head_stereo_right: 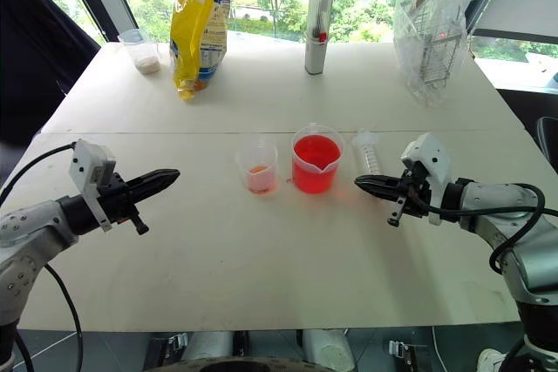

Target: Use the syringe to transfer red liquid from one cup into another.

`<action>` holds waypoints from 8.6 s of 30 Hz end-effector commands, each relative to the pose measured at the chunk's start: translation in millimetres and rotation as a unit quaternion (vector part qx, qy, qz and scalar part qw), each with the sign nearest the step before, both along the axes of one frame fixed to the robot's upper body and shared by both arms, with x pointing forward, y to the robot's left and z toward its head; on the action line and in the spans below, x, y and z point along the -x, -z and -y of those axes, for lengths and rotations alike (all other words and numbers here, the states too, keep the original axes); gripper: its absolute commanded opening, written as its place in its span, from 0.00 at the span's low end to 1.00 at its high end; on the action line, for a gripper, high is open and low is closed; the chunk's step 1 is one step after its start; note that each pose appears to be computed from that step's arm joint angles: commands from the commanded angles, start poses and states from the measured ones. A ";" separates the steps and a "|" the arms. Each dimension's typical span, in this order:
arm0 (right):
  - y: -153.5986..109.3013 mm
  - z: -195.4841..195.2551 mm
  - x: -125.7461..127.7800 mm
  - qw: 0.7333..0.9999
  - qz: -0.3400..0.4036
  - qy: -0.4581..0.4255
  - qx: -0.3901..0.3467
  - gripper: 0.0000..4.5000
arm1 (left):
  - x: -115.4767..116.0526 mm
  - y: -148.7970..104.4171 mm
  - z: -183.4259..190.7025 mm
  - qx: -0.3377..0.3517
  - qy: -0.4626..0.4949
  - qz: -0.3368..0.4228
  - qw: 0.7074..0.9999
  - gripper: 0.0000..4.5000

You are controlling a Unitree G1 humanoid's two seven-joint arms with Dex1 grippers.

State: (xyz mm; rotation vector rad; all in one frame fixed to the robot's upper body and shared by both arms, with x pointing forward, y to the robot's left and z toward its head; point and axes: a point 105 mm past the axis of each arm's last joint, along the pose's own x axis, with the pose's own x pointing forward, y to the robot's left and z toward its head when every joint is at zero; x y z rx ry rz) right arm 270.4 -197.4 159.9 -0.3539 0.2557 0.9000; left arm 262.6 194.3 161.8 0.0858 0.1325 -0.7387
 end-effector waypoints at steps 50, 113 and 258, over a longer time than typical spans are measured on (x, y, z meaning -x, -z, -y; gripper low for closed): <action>-17.4 28.4 -96.9 0.972 -0.084 0.168 0.140 1.00 | -14.0 -2.5 10.8 -0.020 0.014 0.040 0.999 0.00; -84.6 -95.6 -59.4 0.933 0.155 0.029 -0.323 0.30 | -58.4 -131.3 64.3 0.019 0.234 0.125 0.964 0.00; -107.6 -128.5 -46.0 0.925 0.267 -0.031 -0.269 0.30 | -100.2 -198.3 43.4 0.107 0.147 0.192 0.964 0.93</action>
